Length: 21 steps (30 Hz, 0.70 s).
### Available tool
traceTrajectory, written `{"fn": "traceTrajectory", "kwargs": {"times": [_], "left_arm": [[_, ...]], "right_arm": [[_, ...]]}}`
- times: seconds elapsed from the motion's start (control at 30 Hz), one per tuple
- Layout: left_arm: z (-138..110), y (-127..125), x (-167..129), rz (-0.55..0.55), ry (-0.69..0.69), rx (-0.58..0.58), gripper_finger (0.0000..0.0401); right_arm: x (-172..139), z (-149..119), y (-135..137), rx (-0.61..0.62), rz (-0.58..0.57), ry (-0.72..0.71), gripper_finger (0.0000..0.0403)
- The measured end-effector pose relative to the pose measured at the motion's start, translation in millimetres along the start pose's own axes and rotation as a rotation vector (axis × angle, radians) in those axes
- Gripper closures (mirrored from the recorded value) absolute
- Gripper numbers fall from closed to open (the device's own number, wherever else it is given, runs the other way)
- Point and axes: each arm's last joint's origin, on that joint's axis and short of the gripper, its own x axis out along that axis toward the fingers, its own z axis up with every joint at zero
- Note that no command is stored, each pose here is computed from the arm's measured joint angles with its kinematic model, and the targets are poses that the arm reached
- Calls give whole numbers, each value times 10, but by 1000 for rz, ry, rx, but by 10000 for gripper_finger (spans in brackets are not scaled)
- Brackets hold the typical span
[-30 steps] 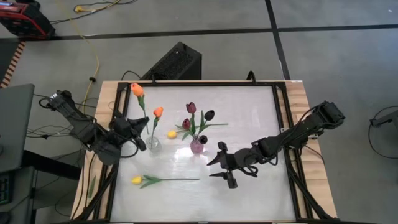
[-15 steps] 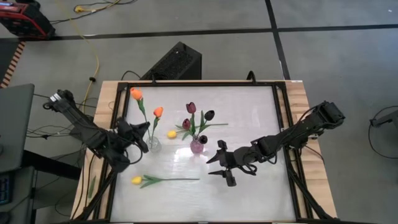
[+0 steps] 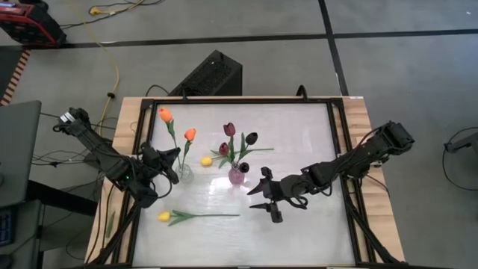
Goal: Sort flowers into vase by color
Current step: Put the orange flower into the transparent vase
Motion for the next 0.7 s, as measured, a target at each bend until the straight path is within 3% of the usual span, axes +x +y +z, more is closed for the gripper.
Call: {"fn": "traceTrajectory", "kwargs": {"times": [0.7], "left_arm": [[-252, -168, 58, 13, 69, 124, 392]], "right_arm": [[-2, -8, 11, 16, 3, 6, 168]]}}
